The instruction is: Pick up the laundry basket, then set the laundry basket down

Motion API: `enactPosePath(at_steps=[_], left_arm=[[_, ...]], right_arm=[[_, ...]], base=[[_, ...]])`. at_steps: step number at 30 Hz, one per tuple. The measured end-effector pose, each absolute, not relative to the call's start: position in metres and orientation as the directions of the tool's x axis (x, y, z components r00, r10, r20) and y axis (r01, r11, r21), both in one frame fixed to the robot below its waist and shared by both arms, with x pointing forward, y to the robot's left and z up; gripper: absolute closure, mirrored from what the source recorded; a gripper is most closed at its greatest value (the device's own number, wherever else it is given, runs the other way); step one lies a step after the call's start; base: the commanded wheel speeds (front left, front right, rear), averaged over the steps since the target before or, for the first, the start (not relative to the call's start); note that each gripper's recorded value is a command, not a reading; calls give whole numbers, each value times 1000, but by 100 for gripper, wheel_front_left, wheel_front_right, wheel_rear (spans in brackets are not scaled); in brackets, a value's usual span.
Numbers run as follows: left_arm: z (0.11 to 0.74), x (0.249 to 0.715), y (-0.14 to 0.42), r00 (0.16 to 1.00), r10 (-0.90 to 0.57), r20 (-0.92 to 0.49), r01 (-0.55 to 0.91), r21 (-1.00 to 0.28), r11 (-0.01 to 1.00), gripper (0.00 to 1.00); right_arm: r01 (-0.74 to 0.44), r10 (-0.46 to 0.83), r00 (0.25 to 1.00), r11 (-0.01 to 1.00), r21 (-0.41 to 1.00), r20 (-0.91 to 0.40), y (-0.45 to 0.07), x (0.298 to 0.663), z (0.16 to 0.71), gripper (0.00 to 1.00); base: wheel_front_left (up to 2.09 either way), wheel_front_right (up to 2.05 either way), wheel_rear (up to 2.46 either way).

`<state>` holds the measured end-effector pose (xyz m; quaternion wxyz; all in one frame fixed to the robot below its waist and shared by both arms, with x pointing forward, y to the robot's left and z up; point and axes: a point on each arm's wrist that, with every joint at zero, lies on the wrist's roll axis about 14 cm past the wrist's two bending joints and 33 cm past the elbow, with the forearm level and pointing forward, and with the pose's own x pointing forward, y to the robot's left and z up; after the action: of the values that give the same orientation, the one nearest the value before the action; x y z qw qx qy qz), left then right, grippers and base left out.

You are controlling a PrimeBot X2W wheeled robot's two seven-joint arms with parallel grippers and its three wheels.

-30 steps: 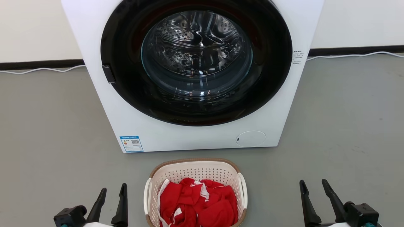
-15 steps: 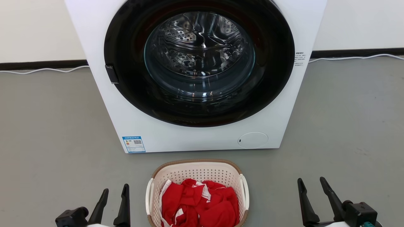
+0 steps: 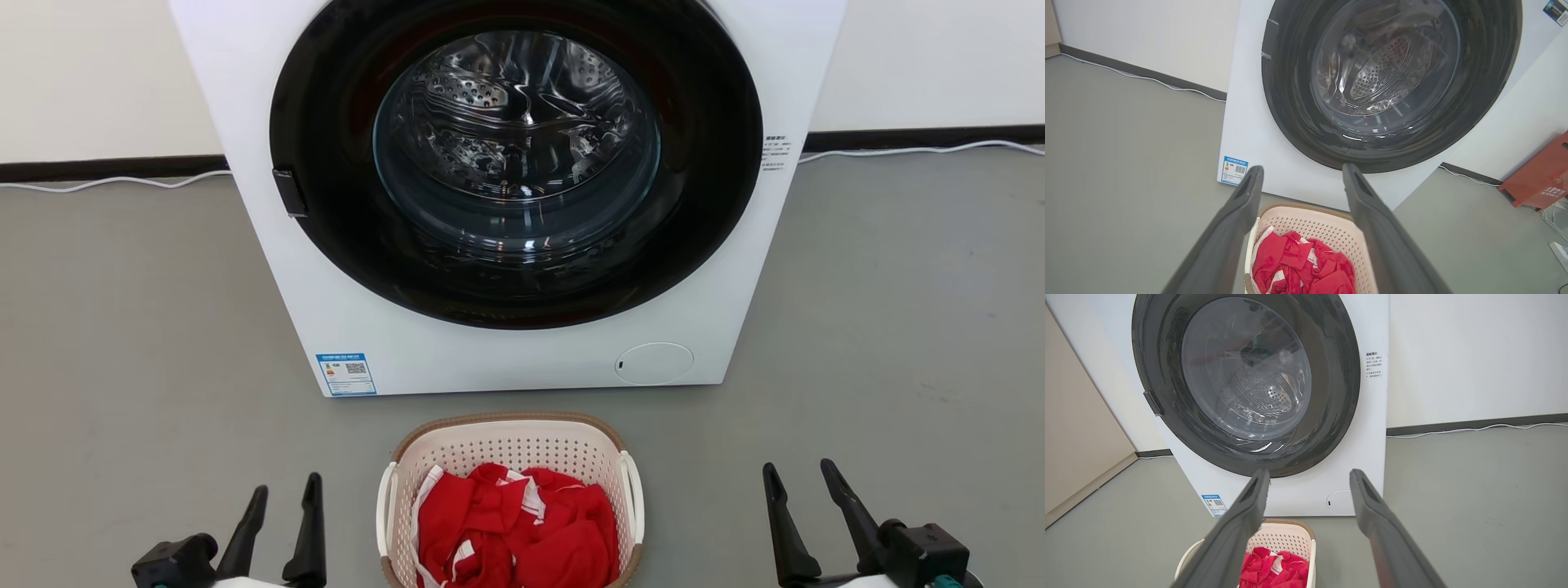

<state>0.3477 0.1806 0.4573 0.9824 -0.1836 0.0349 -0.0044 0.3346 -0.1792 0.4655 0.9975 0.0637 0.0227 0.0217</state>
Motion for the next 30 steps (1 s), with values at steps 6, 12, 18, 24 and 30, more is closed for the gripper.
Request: enactPosePath(at_steps=[6, 12, 18, 24, 30], left_arm=[[454, 349, 185, 997, -9, -81, -19, -339, 941, 0], [453, 349, 189, 996, -2, -89, -27, -321, 947, 0], [451, 348, 193, 995, 8, -95, -37, -314, 949, 0], [451, 348, 197, 995, 18, -98, -47, -304, 951, 0], [442, 344, 197, 992, 22, -126, -60, -305, 950, 100]], right_arm=[[-39, 45, 998, 991, 129, -48, -179, 334, 464, 0], [-39, 46, 997, 991, 129, -53, -179, 335, 462, 0], [-43, 51, 997, 991, 129, -56, -178, 335, 462, 0], [-47, 55, 997, 990, 129, -56, -176, 336, 461, 0], [-44, 56, 995, 990, 133, -85, -176, 333, 452, 100]], base=[[0, 0, 0], [0, 0, 0], [0, 0, 0], [0, 0, 0], [0, 0, 0]])
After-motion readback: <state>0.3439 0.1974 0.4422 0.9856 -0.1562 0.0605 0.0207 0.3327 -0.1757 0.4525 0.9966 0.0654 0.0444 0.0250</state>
